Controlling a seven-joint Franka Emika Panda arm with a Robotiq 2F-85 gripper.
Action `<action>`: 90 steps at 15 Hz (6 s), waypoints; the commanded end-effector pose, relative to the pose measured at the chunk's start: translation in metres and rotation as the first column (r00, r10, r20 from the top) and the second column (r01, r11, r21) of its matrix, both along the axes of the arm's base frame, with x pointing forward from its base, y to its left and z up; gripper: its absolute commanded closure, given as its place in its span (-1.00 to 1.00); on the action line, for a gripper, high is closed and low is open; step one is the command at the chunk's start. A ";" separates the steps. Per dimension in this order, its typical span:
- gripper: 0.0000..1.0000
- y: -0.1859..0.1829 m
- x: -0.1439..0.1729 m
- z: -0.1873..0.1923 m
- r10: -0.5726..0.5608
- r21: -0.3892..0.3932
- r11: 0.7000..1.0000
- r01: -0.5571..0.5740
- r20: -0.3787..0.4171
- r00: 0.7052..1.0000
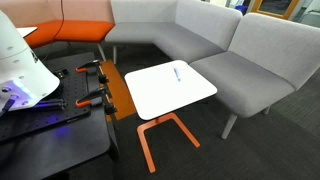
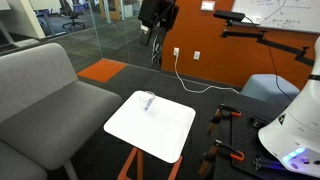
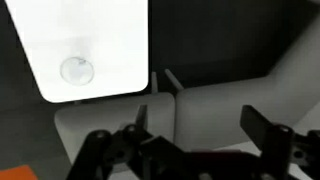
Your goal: Remove the marker from the cup and place it on the table
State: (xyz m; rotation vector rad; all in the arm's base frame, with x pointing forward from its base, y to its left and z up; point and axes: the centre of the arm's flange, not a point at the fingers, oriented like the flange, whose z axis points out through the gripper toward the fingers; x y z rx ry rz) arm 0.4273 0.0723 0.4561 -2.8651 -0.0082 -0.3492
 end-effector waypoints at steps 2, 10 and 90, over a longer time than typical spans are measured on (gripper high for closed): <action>-1.00 0.000 0.000 0.000 0.000 0.000 1.000 0.000 0.000 1.000; -1.00 -0.005 0.019 -0.006 -0.018 -0.030 0.999 0.017 -0.046 0.999; 0.89 -0.069 0.119 -0.209 -0.608 -0.543 0.787 0.293 -0.599 0.522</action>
